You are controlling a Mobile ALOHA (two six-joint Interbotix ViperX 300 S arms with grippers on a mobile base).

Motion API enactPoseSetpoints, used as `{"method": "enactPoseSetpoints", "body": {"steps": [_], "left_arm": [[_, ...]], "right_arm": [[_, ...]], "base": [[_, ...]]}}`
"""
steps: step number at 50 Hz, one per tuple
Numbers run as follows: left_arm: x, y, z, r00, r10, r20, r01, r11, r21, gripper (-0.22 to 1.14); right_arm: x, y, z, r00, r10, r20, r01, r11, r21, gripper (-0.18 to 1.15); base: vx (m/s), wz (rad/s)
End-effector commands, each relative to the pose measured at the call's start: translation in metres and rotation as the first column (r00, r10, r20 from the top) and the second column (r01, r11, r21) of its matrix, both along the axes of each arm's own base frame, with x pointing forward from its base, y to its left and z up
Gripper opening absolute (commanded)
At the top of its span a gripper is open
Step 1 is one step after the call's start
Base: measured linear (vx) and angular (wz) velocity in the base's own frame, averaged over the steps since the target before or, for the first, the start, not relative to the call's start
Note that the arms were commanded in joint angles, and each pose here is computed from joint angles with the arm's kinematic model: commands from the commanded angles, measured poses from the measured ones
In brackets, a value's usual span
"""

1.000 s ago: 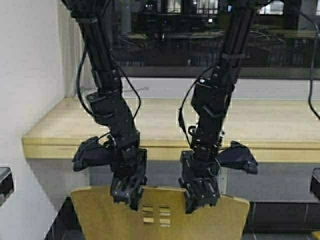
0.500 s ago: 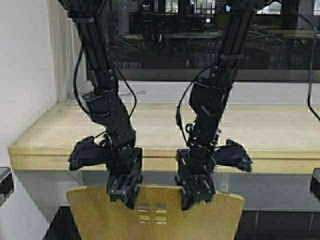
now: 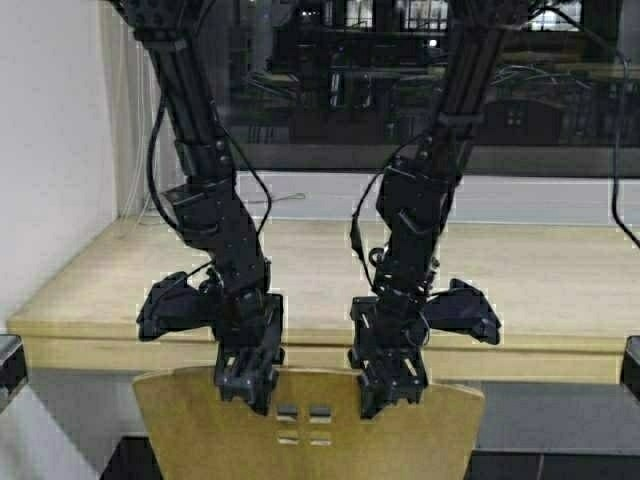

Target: Push the chairs under the table

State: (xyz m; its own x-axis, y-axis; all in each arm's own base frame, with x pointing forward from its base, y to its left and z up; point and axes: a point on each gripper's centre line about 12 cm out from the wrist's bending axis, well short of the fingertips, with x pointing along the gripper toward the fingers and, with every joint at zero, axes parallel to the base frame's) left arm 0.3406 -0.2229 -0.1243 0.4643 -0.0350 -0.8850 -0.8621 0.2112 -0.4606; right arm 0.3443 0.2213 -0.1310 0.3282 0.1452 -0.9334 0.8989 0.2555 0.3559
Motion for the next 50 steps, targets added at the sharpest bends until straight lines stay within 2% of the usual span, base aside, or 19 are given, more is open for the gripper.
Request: {"method": "enactPoseSetpoints", "body": {"steps": [1,18,36,50], "left_arm": [[0.004,-0.001,-0.007,1.000,-0.024,0.010,0.024,1.000,0.017,0.02],[0.000,0.004,-0.007,1.000,-0.021,-0.004,0.021,1.000,0.022,0.02],[0.014,-0.007,-0.008,0.999,-0.036,0.028,0.035,0.999,0.007,0.02],[0.013,-0.006,-0.010,0.999,-0.038,0.023,0.038,0.999,0.012,0.02]], "right_arm": [[0.022,0.002,0.009,0.995,0.065,0.079,-0.063,0.998,-0.022,0.05],[0.019,0.001,0.011,0.995,0.073,0.074,-0.071,0.997,-0.024,0.05],[0.025,0.003,0.002,0.994,0.068,0.085,-0.066,0.997,-0.029,0.05],[0.025,0.003,0.000,0.994,0.073,0.086,-0.070,0.997,-0.030,0.05]], "base": [[0.19,0.02],[0.19,-0.03],[0.10,0.02],[0.03,0.00]]}}
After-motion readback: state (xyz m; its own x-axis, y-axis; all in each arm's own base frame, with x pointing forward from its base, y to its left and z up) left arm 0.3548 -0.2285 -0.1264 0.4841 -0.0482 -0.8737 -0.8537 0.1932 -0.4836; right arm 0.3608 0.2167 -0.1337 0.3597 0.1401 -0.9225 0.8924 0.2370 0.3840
